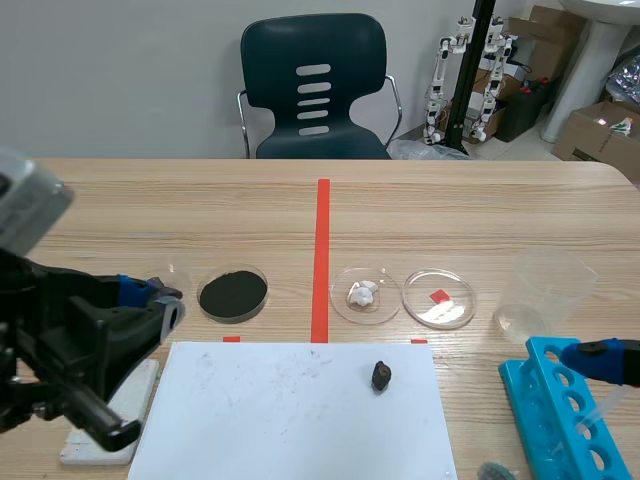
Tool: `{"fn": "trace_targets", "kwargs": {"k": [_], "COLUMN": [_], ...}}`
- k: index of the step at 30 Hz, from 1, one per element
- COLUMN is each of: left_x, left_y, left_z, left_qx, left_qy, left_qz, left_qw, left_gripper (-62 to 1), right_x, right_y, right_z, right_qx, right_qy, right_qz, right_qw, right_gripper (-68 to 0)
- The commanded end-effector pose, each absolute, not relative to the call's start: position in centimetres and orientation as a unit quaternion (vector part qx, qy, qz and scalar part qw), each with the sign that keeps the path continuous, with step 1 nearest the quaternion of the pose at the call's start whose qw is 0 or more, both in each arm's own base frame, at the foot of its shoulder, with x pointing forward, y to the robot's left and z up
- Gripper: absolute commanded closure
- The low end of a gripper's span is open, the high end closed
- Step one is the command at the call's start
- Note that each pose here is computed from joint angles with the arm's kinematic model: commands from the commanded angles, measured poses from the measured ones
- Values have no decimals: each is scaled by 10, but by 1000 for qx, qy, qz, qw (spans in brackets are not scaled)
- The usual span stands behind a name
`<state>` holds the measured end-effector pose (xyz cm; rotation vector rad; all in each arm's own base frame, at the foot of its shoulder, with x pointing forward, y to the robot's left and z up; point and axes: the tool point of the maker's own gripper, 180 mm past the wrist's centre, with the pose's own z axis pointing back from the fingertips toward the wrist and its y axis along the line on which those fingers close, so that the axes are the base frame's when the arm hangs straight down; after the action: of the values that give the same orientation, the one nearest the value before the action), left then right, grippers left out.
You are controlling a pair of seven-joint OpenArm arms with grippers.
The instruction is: Lower the mineral onto the iron filings and hold still
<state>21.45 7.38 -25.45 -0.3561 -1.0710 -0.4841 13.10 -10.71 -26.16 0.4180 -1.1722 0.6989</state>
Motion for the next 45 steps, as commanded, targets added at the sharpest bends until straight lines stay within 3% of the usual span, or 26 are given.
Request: {"fn": "trace_targets", "kwargs": {"k": [1, 7, 18, 30, 45], "left_x": [227, 257, 303, 363, 388], "left_y": [70, 72, 61, 59, 57], "left_z": [-247, -257, -324, -353, -380], "left_qx": [-162, -124, -110, -88, -63], "left_qy": [-514, -480, -356, -312, -290], "left_qz": [-207, -109, -54, 9, 27], "left_qw": [817, 862, 926, 946, 955], "left_gripper": [-130, -130, -130, -130, -130], "right_x": [135, 135, 135, 135, 135], "right_y": [-106, -106, -106, -106, -106], "right_z": [-255, -255, -255, -255, -255], "right_qx": [194, 194, 194, 194, 194], "right_qy": [-550, -550, -550, -550, -550], "right_qz": [316, 316, 316, 316, 316], "right_qw": [748, 748, 748, 748, 748], "right_gripper": [-604, -604, -604, -604, -604]}}
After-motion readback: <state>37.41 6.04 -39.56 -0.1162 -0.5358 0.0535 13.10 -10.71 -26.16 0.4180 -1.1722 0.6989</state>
